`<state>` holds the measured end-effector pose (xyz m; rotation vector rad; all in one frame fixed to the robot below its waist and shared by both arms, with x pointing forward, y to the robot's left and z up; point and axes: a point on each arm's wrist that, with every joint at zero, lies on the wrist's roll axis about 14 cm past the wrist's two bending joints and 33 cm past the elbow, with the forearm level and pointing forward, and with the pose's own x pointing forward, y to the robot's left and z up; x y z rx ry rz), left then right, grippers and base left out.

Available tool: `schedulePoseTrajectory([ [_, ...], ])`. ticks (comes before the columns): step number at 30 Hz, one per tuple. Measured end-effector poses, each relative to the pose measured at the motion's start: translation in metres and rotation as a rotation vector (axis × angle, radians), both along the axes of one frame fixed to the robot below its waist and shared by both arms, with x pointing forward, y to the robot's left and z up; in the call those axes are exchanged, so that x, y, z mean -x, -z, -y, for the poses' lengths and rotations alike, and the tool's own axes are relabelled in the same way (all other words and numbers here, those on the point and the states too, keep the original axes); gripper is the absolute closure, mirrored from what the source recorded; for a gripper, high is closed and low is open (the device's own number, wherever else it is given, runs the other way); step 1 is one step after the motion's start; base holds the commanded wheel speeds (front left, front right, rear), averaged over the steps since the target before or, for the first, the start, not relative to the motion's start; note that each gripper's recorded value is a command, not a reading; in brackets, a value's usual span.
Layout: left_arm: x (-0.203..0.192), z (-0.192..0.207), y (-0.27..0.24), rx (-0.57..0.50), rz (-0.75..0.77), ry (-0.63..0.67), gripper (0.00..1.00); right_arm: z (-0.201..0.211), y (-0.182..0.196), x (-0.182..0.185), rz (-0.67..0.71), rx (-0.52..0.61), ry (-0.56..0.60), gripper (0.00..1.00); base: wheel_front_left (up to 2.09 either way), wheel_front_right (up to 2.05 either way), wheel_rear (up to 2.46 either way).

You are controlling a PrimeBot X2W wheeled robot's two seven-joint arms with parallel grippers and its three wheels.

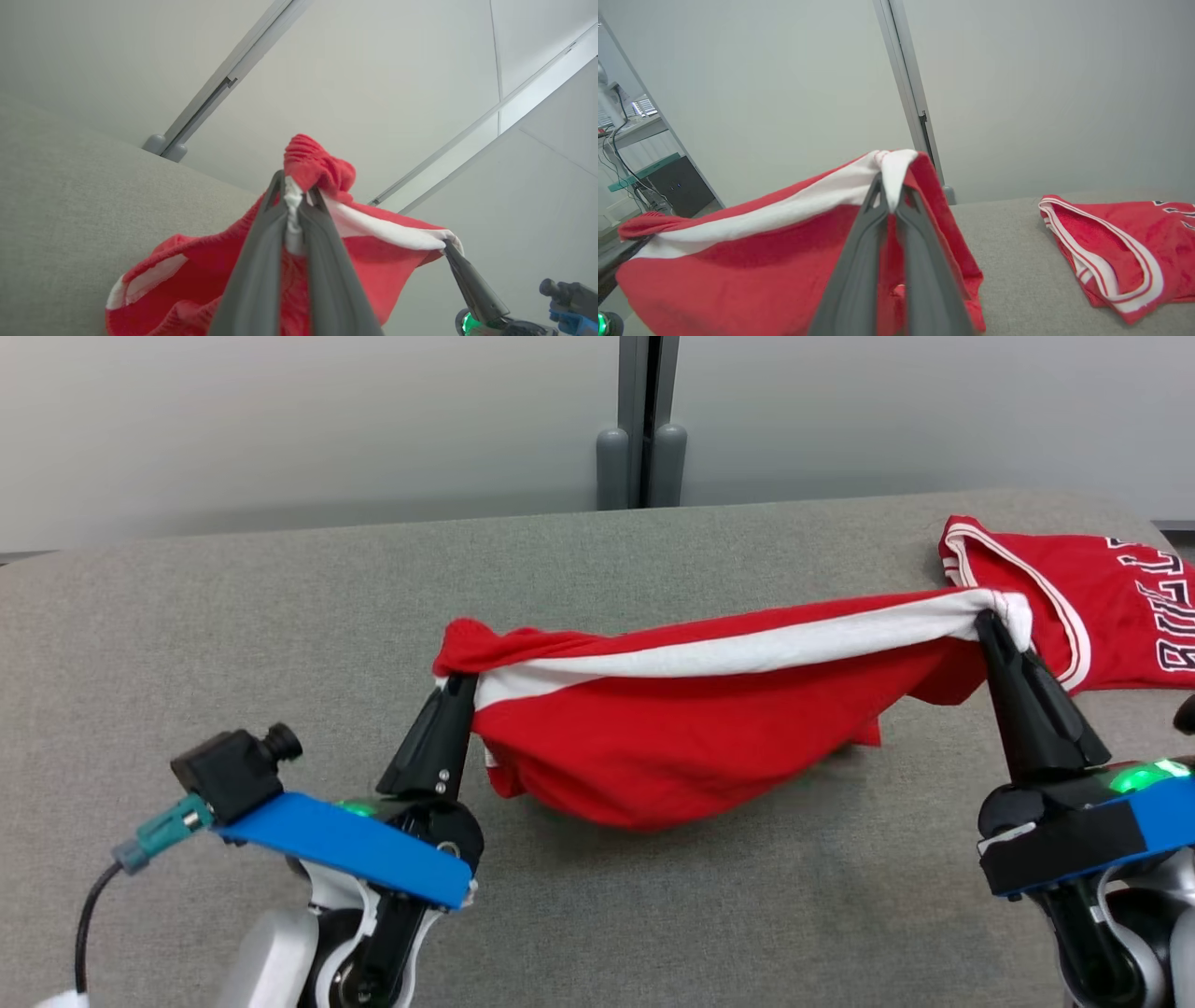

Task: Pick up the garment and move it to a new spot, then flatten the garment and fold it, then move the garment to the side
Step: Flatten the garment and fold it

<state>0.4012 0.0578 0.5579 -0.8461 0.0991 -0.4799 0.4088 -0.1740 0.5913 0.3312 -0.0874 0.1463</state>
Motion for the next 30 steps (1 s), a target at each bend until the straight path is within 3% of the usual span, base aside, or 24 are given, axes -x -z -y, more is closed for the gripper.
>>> schedulePoseTrajectory([
  [5, -0.024, 0.016, -0.029, 0.050, 0.005, 0.110, 1.00, -0.003, -0.020, -0.017, 0.008, 0.009, -0.033, 1.00, 0.00, 0.00, 0.00],
  [10, -0.083, 0.011, -0.030, -0.008, -0.029, 0.107, 1.00, -0.010, -0.023, -0.068, -0.038, 0.076, -0.062, 1.00, 0.00, 0.00, 0.00],
  [13, -0.124, 0.009, -0.028, -0.018, -0.048, 0.079, 1.00, -0.007, -0.026, -0.105, -0.042, 0.207, -0.040, 1.00, 0.00, 0.00, 0.00],
  [16, -0.165, 0.001, -0.025, -0.103, -0.029, 0.033, 1.00, -0.002, -0.034, -0.141, -0.011, 0.317, -0.007, 1.00, 0.00, 0.00, 0.00],
  [23, -0.236, -0.015, -0.058, -0.100, 0.087, -0.102, 1.00, 0.001, -0.087, -0.198, 0.196, 0.386, 0.057, 1.00, 0.00, 0.00, 0.00],
  [27, -0.253, -0.023, -0.096, -0.067, 0.222, -0.178, 1.00, 0.003, -0.134, -0.207, 0.361, 0.383, 0.101, 1.00, 0.00, 0.00, 0.00],
  [30, -0.257, -0.023, -0.103, -0.047, 0.269, -0.194, 1.00, 0.004, -0.146, -0.212, 0.407, 0.370, 0.115, 1.00, 0.00, 0.00, 0.00],
])
